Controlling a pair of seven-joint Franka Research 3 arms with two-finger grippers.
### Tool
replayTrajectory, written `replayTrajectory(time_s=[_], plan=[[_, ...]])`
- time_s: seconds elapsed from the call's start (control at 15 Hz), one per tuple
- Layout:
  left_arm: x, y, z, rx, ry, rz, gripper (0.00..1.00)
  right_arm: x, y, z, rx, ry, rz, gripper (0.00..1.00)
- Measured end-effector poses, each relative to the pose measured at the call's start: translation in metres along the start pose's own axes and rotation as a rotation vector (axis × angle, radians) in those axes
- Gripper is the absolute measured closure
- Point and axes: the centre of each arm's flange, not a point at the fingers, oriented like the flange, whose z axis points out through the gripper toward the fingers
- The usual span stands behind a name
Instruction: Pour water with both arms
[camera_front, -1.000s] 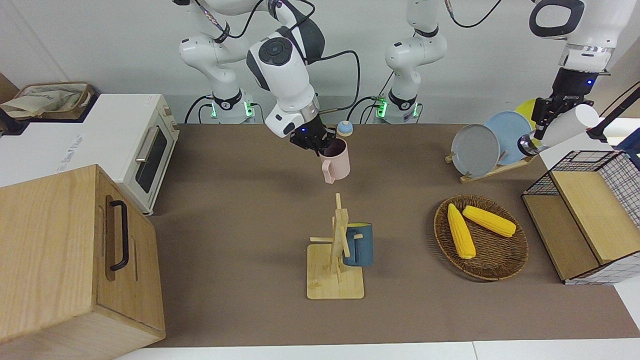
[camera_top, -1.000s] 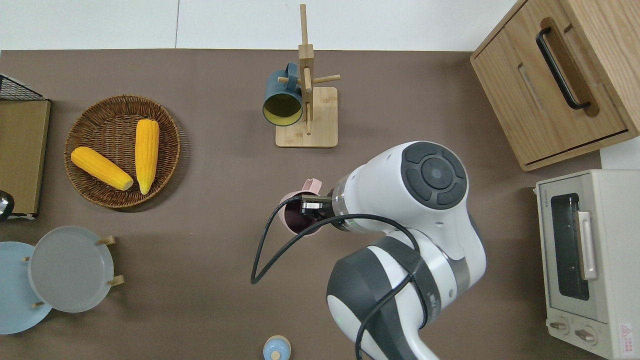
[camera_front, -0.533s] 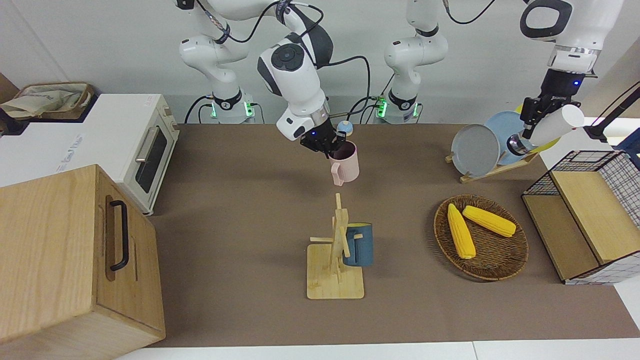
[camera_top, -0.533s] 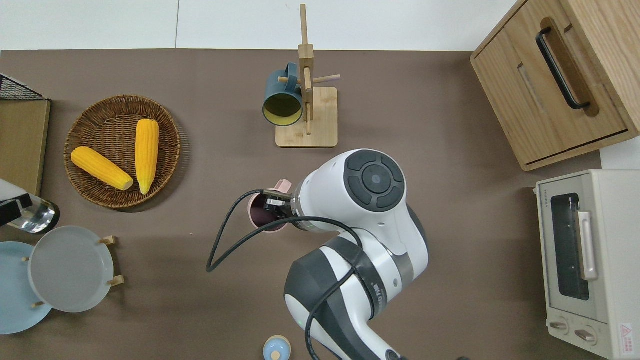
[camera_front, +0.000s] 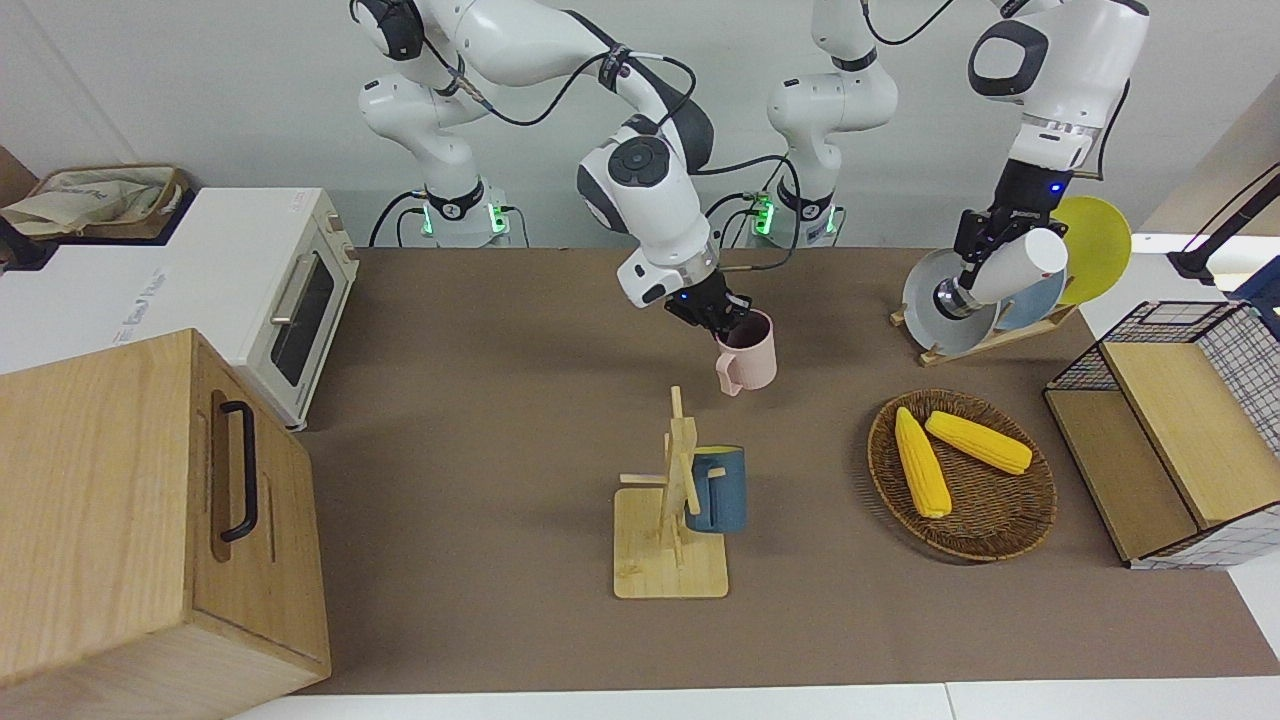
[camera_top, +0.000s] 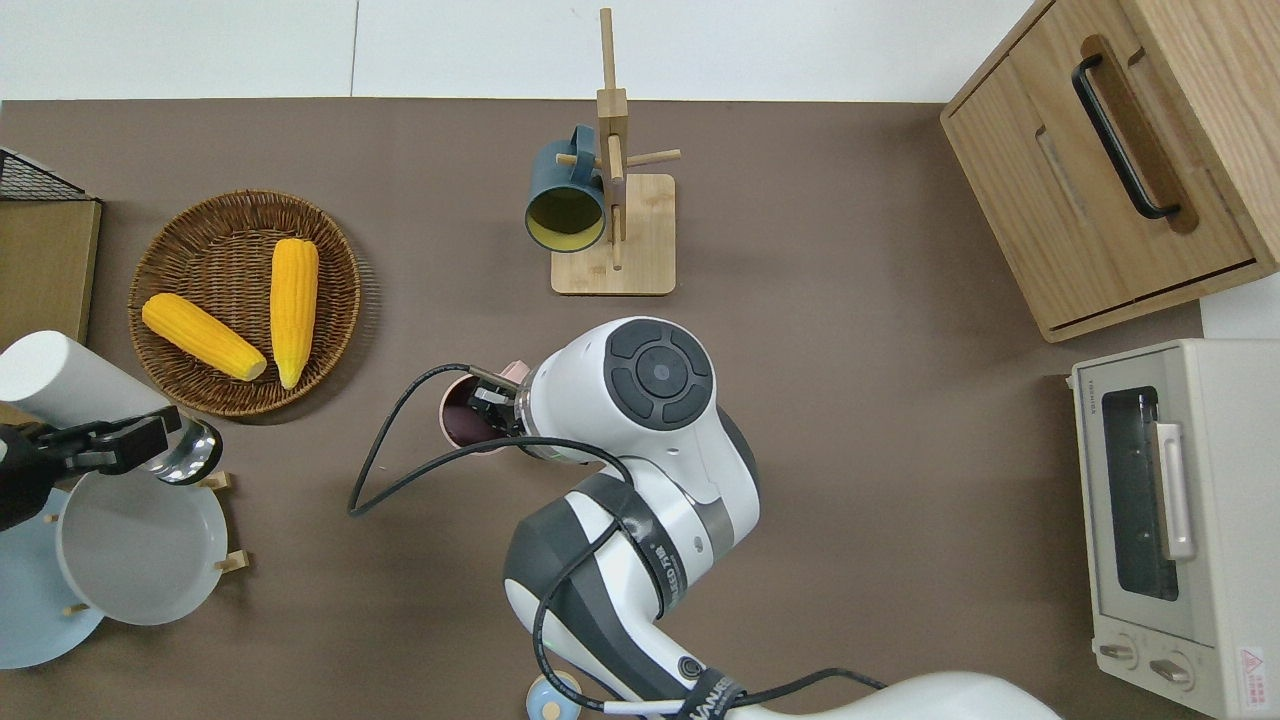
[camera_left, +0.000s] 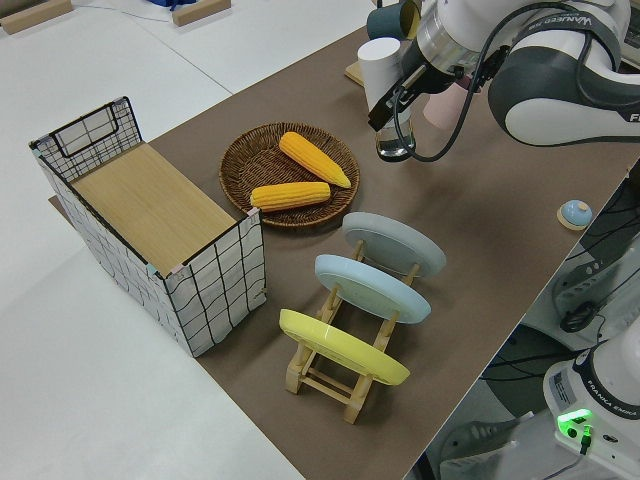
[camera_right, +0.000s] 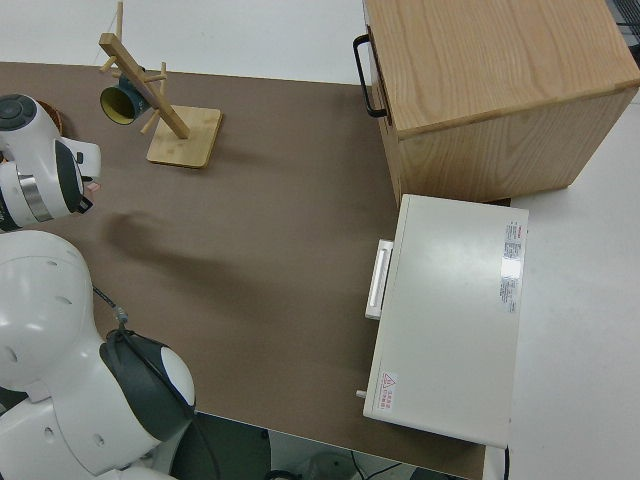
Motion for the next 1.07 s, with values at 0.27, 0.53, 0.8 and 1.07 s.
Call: replayTrajectory(time_s=[0.27, 0.53, 0.8, 1.07], plan=[[-0.002, 0.025, 0.007, 0.001, -0.014, 0.009, 0.36, -0.006, -0.006, 0.019, 0.027, -0.007, 0.041, 0.95], [-0.006, 0.036, 0.012, -0.008, -0.027, 0.025, 0.36, -0.009, -0.006, 0.041, 0.021, -0.023, 0.054, 0.95], [-0.01, 0.033, 0.017, 0.015, -0.047, 0.042, 0.36, -0.012, -0.006, 0.061, 0.0, -0.035, 0.056, 0.95], [-0.012, 0.032, 0.02, 0.02, -0.057, 0.039, 0.36, -0.012, -0.009, 0.076, -0.012, -0.03, 0.055, 0.95]])
